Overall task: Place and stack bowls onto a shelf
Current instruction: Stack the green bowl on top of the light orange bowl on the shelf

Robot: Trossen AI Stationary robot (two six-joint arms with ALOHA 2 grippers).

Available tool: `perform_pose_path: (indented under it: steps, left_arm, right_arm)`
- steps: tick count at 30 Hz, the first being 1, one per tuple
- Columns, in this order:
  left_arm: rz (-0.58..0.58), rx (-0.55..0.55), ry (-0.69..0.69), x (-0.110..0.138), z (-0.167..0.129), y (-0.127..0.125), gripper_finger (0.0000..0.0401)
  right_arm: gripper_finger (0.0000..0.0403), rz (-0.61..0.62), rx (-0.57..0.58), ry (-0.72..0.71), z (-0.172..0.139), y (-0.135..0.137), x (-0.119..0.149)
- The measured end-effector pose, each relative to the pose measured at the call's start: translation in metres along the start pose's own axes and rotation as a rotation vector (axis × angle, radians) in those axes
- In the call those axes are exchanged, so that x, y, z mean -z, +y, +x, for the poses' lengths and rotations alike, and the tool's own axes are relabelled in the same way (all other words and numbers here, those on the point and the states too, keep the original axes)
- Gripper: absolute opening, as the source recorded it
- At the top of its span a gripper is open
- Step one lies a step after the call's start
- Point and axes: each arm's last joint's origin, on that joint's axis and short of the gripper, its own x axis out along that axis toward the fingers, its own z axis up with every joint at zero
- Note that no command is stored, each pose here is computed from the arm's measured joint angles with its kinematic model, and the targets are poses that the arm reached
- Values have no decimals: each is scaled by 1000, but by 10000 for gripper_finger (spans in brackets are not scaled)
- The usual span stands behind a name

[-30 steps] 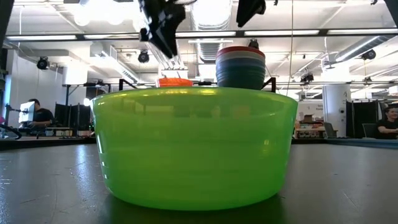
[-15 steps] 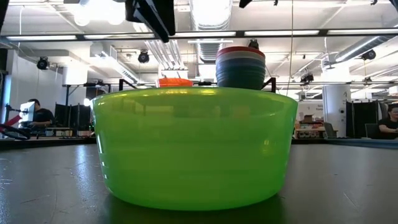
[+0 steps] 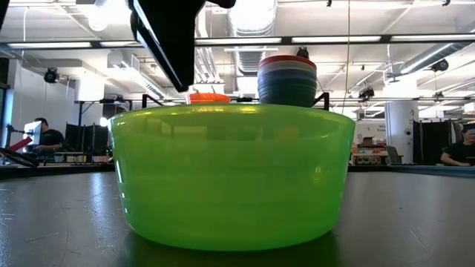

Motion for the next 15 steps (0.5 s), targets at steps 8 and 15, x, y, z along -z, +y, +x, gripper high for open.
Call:
perform_pose_path:
  steps: [8, 15]
  left_arm:
    - [21, 66, -48, 8, 6, -23, 125]
    - [6, 105, -45, 15, 21, -41, 125]
  right_arm:
    - [123, 6, 74, 113, 31, 27, 21]
    - [123, -20, 121, 225, 57, 46, 47]
